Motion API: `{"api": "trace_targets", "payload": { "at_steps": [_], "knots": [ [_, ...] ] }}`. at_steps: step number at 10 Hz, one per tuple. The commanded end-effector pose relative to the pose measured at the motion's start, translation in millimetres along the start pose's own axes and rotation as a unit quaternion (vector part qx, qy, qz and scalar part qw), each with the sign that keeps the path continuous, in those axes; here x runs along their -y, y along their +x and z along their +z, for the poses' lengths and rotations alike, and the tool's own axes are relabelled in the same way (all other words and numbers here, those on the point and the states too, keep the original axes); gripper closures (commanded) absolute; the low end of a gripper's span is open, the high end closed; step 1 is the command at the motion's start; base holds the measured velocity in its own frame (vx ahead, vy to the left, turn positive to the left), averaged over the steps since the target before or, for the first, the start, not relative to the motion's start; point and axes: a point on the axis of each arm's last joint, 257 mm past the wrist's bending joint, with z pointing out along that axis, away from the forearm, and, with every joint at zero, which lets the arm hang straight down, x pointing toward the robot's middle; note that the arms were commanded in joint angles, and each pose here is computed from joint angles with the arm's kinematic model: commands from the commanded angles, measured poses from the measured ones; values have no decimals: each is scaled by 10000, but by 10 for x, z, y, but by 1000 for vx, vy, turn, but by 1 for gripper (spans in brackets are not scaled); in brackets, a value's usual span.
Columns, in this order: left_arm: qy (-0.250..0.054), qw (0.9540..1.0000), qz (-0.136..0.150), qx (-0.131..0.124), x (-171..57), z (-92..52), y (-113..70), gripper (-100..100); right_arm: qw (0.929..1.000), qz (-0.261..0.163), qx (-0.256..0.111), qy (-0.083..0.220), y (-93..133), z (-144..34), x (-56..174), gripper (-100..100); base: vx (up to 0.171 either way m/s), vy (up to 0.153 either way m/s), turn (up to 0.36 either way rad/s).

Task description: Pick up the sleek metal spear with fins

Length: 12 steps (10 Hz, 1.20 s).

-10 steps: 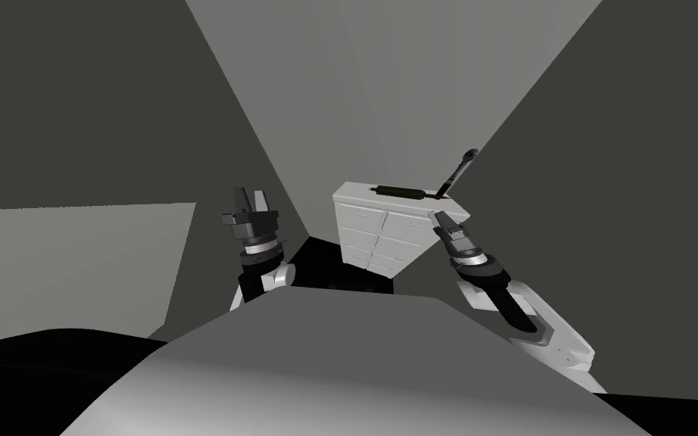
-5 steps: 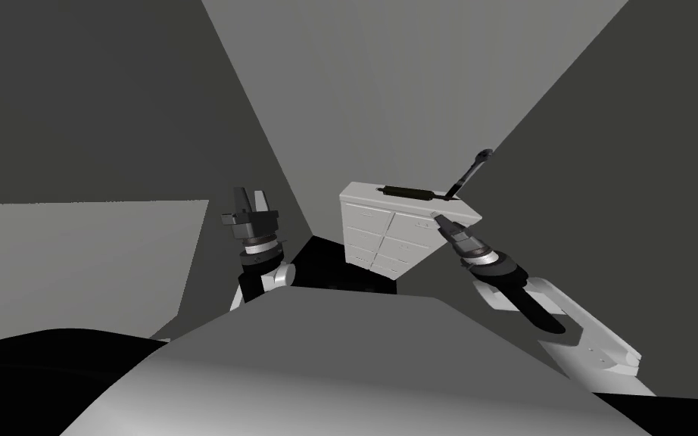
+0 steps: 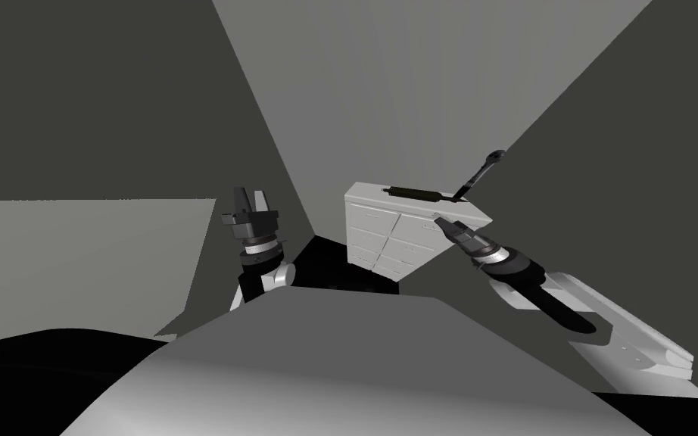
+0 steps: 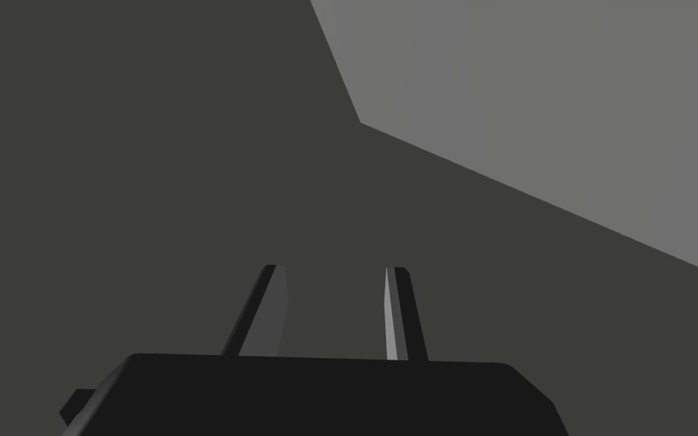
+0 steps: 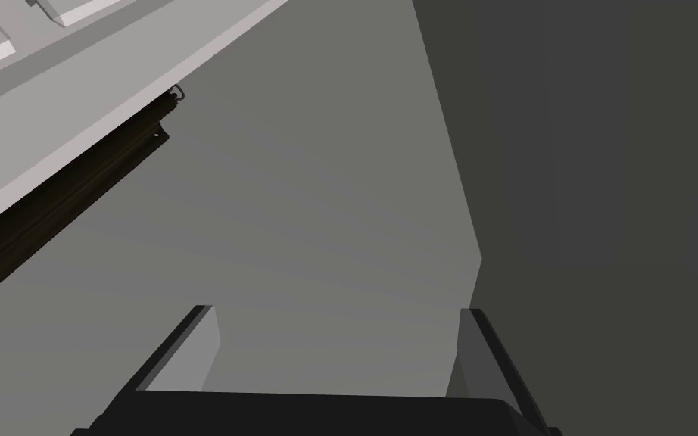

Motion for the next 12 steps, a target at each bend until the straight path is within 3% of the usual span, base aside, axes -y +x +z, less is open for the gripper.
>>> {"api": "trace_targets", "payload": {
  "at_steps": [1,2,7,8,10,11,12],
  "knots": [
    [0,10000,0,0,0,0,0,0,9996,-134,-263,-46,2,-12,10,-100,7,54,38],
    [0,10000,0,0,0,0,0,0,9983,-298,-496,19,-10,-105,102,-100,8,74,60],
    [0,10000,0,0,0,0,0,0,9910,-638,-1172,-76,-8,-115,161,-100,7,44,21],
    [0,10000,0,0,0,0,0,0,9861,-811,-1449,-6,-31,-208,261,-100,20,46,50],
    [0,10000,0,0,0,0,0,0,9828,-883,-1620,-78,-26,-169,245,-100,12,33,9],
    [0,10000,1,0,0,0,0,0,9758,-1057,-1912,-6,-55,-261,348,-100,16,39,36],
    [0,10000,0,0,0,0,0,0,9727,-1111,-2036,-62,-52,-230,336,-100,18,42,17]
  ]
}}
